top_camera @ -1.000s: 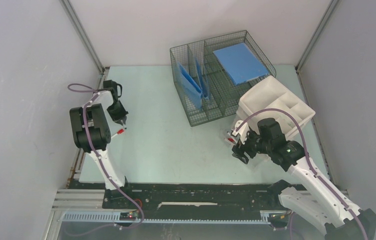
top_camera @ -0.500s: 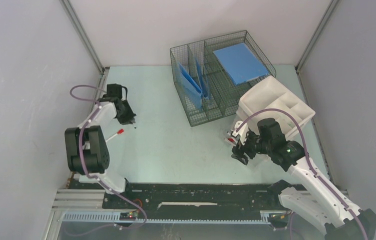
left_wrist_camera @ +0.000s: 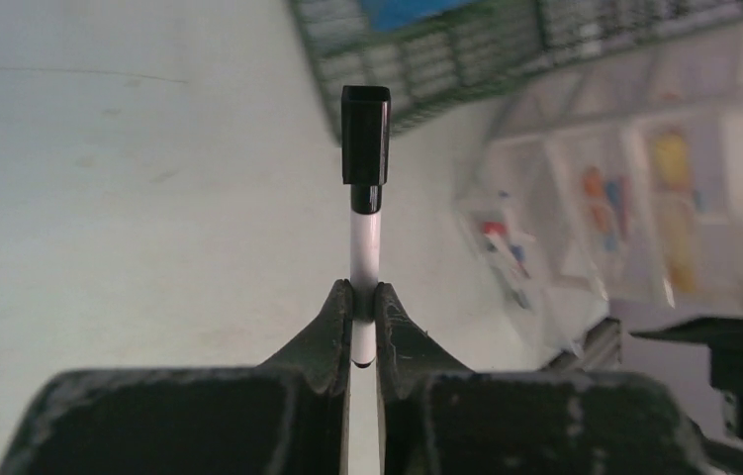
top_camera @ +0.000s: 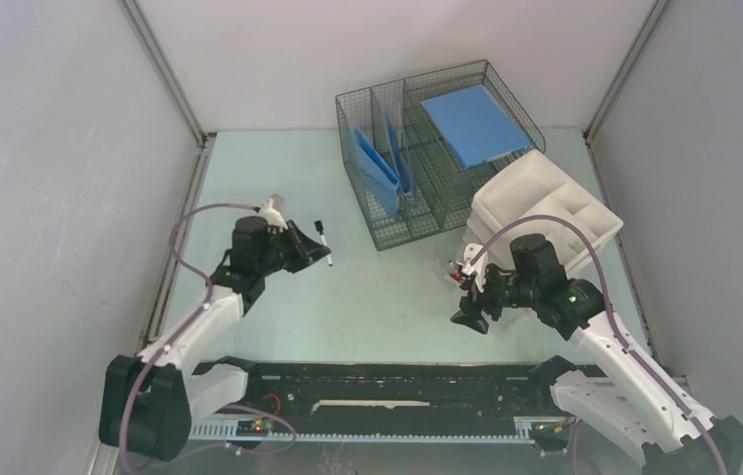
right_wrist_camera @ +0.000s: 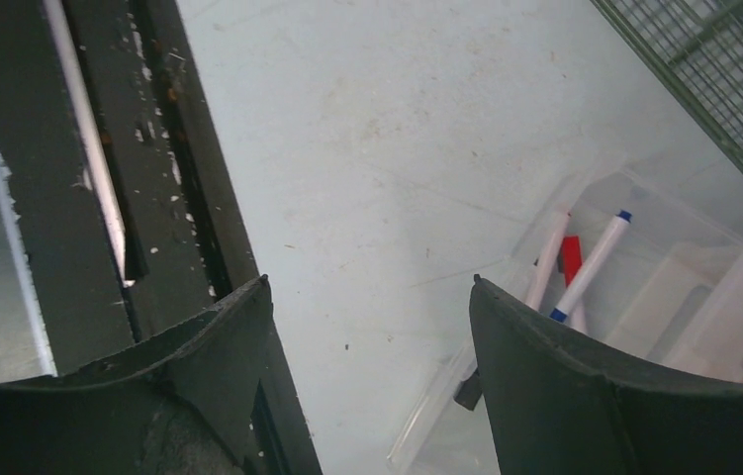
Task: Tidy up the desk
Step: Pick up the stationery from the center of the board.
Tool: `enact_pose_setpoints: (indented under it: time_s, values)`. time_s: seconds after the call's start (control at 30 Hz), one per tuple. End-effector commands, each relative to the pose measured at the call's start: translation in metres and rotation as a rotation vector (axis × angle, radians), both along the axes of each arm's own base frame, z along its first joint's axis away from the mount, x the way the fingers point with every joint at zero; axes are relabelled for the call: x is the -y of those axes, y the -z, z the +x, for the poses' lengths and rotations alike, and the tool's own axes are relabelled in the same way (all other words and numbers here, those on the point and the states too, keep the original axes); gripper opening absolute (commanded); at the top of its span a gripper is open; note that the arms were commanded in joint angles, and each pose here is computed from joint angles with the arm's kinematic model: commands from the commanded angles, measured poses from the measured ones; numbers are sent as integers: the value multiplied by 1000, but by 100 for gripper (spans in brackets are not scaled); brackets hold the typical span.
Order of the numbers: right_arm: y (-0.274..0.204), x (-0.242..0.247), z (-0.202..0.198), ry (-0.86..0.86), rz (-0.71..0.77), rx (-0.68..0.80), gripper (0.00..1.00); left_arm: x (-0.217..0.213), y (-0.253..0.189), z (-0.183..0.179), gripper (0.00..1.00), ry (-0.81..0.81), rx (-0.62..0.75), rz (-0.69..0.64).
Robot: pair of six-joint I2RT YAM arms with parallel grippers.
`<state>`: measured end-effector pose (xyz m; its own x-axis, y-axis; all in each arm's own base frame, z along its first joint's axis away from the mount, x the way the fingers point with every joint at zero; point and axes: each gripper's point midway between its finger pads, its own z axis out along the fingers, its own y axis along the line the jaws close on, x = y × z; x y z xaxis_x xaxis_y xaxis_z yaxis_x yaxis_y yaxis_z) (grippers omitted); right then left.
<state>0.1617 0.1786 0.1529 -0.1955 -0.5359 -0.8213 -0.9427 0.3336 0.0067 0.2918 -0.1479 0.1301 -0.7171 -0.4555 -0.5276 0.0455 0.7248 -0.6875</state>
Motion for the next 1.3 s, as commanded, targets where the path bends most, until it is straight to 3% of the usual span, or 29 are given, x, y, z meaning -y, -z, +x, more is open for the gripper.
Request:
enact_pose_setpoints:
  time_s: [0.0, 0.23, 0.5, 0.97, 1.27]
  values:
    - [-35, -15, -13, -110, 109, 39, 80, 45, -75, -13, 0, 107, 268, -214]
    - [-59, -26, -28, -223, 152, -6, 80, 78, -121, -56, 0, 177, 461, -342]
    - [-108, -46, -30, -274, 283, -65, 80, 108, -157, -85, 0, 210, 584, -460]
    - [-146, -74, 0, -92, 464, -356, 77, 171, -196, -106, 0, 241, 657, -441]
    - [-140, -77, 7, -58, 519, -419, 74, 196, -202, -113, 0, 264, 653, -471]
